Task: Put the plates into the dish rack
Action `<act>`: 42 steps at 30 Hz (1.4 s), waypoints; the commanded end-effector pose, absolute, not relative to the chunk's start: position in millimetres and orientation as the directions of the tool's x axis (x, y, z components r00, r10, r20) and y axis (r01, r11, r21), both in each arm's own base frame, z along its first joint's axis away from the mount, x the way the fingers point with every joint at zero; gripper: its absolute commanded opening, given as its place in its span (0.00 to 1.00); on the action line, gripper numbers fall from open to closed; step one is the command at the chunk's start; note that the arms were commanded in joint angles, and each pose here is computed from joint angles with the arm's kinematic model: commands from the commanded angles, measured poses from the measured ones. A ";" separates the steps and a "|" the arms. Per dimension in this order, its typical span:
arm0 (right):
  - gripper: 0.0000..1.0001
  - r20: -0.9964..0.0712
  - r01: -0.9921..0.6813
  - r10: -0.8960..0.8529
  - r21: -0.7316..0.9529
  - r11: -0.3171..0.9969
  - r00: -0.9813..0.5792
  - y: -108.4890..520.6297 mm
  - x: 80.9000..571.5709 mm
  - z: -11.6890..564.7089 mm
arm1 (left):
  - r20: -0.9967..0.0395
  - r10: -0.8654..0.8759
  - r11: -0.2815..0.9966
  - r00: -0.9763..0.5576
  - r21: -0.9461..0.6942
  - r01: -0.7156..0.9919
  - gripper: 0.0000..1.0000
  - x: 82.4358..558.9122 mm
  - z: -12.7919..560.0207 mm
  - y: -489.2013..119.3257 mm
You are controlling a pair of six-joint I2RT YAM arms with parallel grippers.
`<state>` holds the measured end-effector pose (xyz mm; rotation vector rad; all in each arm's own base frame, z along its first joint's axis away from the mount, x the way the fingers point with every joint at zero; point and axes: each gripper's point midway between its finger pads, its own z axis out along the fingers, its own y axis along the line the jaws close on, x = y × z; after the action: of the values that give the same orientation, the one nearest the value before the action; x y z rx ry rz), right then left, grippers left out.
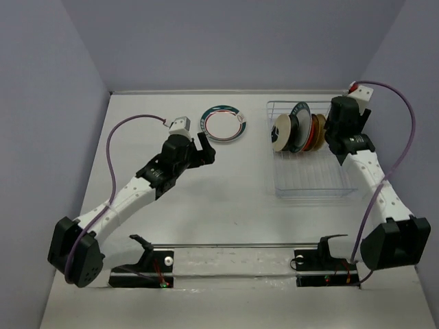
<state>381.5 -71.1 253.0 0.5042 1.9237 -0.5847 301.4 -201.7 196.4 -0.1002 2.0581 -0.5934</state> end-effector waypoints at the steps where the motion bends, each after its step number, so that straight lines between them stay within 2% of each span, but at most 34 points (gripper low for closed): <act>1: 0.63 -0.947 0.502 0.193 0.040 0.864 -0.257 -45.8 370.8 289.7 | -0.805 -0.421 0.861 -0.418 -0.500 0.097 0.99 353.9 222.8 -210.0; 3: 0.63 -0.942 0.416 0.258 0.151 0.897 -0.215 -27.0 362.2 297.4 | -0.802 -0.423 0.872 -0.422 -0.487 0.053 0.95 374.8 210.7 -213.1; 4: 0.62 -0.932 0.300 0.280 0.206 0.931 -0.230 -4.5 362.5 297.4 | -0.801 -0.446 0.867 -0.400 -0.497 0.029 0.94 389.7 216.7 -209.9; 5: 0.62 -0.932 0.229 0.311 0.267 0.936 -0.188 7.3 355.8 311.8 | -0.798 -0.453 0.868 -0.399 -0.497 0.010 0.88 398.7 213.3 -208.6; 10: 0.62 -0.903 -0.026 0.375 0.389 0.921 -0.208 53.5 329.6 320.6 | -0.747 -0.484 0.864 -0.455 -0.489 -0.116 0.79 461.7 158.7 -197.6; 11: 0.62 -0.897 -0.057 0.377 0.399 0.915 -0.230 60.4 328.3 316.5 | -0.746 -0.503 0.854 -0.436 -0.507 -0.117 0.78 468.3 168.6 -194.9; 12: 0.62 -0.898 -0.086 0.379 0.405 0.910 -0.222 64.0 321.9 320.7 | -0.735 -0.502 0.856 -0.456 -0.498 -0.140 0.77 477.1 150.7 -194.2; 20: 0.62 -0.875 -0.271 0.408 0.472 0.839 -0.261 97.1 295.7 326.3 | -0.680 -0.568 0.815 -0.463 -0.544 -0.201 0.71 536.6 118.6 -197.0; 26: 0.62 -0.861 -0.331 0.411 0.498 0.802 -0.298 110.4 291.2 323.1 | -0.622 -0.571 0.800 -0.536 -0.567 -0.194 0.64 558.7 72.4 -216.8; 31: 0.62 -0.859 -0.352 0.410 0.503 0.790 -0.306 114.3 289.2 325.1 | -0.589 -0.610 0.768 -0.530 -0.604 -0.214 0.32 559.3 51.7 -216.0; 32: 0.62 -0.857 -0.351 0.412 0.506 0.788 -0.311 115.0 290.3 324.2 | -0.591 -0.623 0.756 -0.512 -0.623 -0.200 0.17 562.0 58.5 -214.4; 33: 0.62 -0.853 -0.359 0.411 0.511 0.781 -0.321 118.6 289.9 323.0 | -0.589 -0.629 0.750 -0.507 -0.632 -0.197 0.08 561.2 60.7 -213.2; 39: 0.63 -0.839 -0.422 0.394 0.533 0.733 -0.375 139.3 292.9 323.2 | -0.620 -0.655 0.727 -0.433 -0.672 -0.138 0.06 536.5 107.5 -194.2; 40: 0.65 -0.832 -0.422 0.390 0.541 0.728 -0.394 143.4 296.5 319.3 | -0.638 -0.671 0.711 -0.378 -0.698 -0.083 0.06 531.9 148.6 -192.4; 41: 0.66 -0.829 -0.443 0.385 0.547 0.711 -0.406 153.8 295.4 320.4 | -0.639 -0.669 0.712 -0.379 -0.697 -0.084 0.06 519.0 147.4 -188.1; 42: 0.70 -0.830 -0.457 0.378 0.546 0.703 -0.410 160.0 295.8 322.5 | -0.646 -0.687 0.693 -0.334 -0.721 -0.031 0.06 508.6 186.4 -185.3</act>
<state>296.7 131.0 295.5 0.0365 1.8381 0.8100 525.8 -200.0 70.4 -0.6341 2.0605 -0.6628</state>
